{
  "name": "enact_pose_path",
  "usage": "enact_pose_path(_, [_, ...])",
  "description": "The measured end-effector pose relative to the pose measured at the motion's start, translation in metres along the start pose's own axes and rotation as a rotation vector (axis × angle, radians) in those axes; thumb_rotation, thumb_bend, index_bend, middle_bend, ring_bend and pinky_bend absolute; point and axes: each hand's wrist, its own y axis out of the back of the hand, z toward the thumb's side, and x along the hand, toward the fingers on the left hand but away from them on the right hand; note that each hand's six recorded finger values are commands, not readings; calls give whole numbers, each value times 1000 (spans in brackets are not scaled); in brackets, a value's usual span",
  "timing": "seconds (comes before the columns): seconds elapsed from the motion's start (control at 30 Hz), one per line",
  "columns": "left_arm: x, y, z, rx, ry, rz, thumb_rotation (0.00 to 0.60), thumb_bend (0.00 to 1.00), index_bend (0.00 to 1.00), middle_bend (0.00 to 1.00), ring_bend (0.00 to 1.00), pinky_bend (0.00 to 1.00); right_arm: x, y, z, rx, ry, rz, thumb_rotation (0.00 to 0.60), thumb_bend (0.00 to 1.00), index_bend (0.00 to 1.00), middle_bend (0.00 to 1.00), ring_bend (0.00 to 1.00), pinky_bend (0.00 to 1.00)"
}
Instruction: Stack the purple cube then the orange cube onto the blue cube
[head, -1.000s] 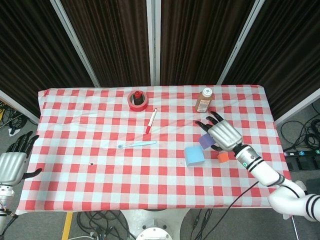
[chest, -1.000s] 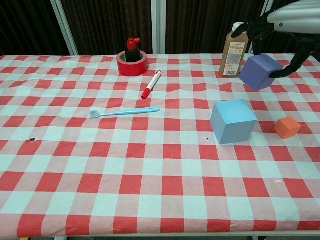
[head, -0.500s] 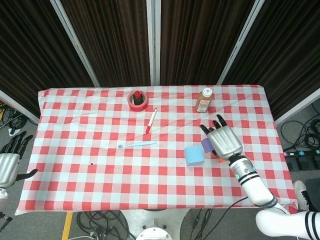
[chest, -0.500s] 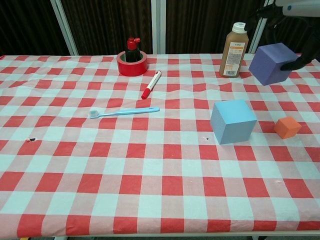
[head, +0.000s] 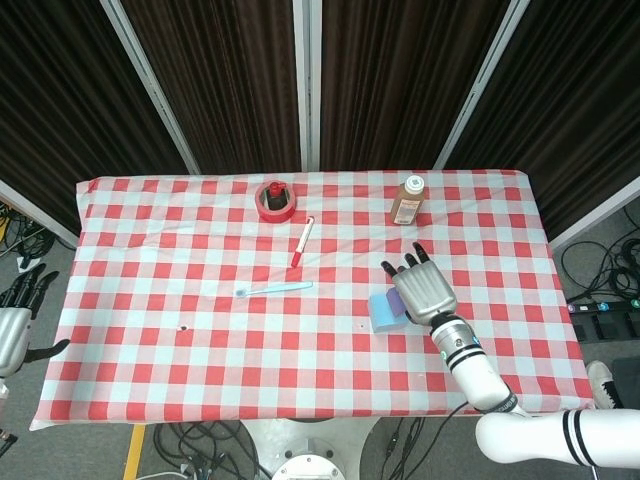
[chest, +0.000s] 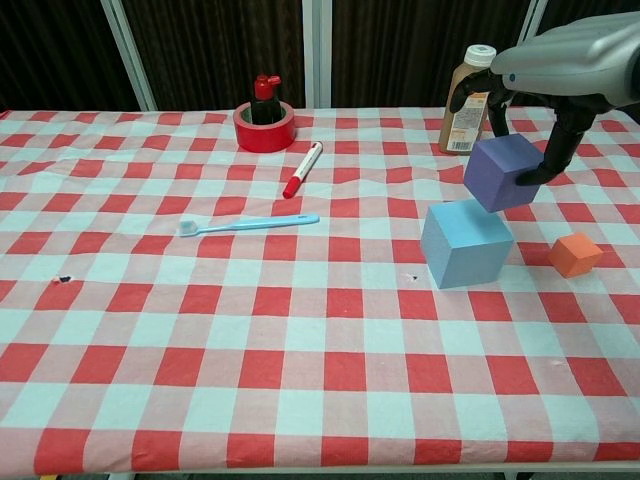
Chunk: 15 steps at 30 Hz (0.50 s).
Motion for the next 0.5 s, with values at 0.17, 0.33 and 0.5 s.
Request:
enact_pose_path(0.17, [0,2,-2,-6,3,6,600,121,134,118,88,223,-7,-6,6,-3,-4,21,600,147,151,482,165,30])
enact_pose_path(0.33, [0,1,-8,-7,16,-2,600,123,134,118,88,223,-10,-8,10,-5,-7,22,600,147,151,482,169,27])
enact_pose_path(0.5, [-1,1,-10,-2,16,0,600,123,134,118,88,223,-12,-12,12,-7,-14,30,600,147,151,482,169,21])
